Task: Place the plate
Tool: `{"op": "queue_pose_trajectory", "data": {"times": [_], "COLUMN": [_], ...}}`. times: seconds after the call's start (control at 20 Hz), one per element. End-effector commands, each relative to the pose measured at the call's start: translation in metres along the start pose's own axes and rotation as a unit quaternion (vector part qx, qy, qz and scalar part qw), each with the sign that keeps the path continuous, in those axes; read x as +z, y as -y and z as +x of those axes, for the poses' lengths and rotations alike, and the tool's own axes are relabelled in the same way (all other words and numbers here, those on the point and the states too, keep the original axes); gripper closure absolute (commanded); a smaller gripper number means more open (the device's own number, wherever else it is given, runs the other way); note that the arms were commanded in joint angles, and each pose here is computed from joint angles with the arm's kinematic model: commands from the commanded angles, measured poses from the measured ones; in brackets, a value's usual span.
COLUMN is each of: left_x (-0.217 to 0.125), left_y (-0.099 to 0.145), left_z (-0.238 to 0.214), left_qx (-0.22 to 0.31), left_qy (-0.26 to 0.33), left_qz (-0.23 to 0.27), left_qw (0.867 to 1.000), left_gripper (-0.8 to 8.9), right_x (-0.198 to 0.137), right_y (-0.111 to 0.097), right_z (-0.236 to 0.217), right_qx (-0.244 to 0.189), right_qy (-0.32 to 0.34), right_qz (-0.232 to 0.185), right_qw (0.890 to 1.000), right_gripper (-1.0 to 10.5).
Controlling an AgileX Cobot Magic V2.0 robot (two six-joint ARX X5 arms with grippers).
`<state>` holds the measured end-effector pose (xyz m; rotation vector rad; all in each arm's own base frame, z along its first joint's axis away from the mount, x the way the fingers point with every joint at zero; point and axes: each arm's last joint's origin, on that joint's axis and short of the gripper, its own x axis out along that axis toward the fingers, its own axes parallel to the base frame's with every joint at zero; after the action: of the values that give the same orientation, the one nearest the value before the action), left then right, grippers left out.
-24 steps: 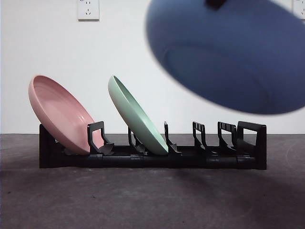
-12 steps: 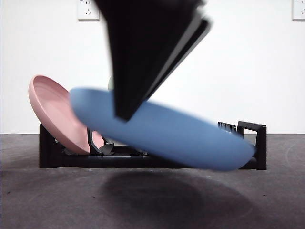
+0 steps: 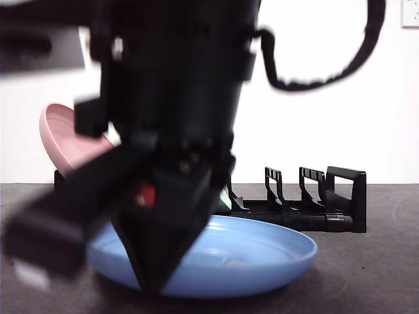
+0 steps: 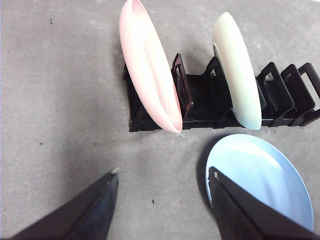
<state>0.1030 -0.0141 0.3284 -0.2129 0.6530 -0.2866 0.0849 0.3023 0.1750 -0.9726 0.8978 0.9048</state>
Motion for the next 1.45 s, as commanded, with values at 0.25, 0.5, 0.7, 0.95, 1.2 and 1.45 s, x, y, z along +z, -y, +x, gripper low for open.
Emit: {"op": "queue_pose_trajectory", "data": {"times": [0.25,0.5,0.7,0.95,1.2,1.45], "left_x": [0.005,0.005,0.005,0.005,0.006,0.009], "left_y": [0.002,0.002,0.002,0.002,0.002,0.003], "left_z": [-0.003,-0.003,-0.003,-0.003,-0.003,-0.003], "left_qx": [-0.004,-0.004,-0.004,-0.004,-0.005,-0.008], "left_qy": [0.011,0.012,0.012,0.012,0.020,0.035], "left_qz": [0.004,0.004,0.004,0.004,0.004,-0.011], "left_qw": [1.000,1.000,1.000,1.000,1.000,0.999], "left_gripper": [5.24,5.24,5.24,5.24,5.24,5.24], "right_x": [0.001,0.005,0.006,-0.016,-0.053,-0.099], "right_y": [-0.007,-0.009,0.014,0.073,0.141,0.192], "right_z": [0.011,-0.011,-0.068,-0.109,-0.118,-0.131], "right_qx": [0.020,0.074,0.078,0.032,-0.048,-0.098], "right_qy": [-0.015,0.009,0.123,0.186,0.175,0.167], "right_qz": [-0.010,0.015,0.052,0.131,0.234,0.305], "right_qw": [1.000,0.997,0.988,0.973,0.955,0.932], "right_gripper": [7.7,6.7,6.8,7.3,7.3,7.3]}}
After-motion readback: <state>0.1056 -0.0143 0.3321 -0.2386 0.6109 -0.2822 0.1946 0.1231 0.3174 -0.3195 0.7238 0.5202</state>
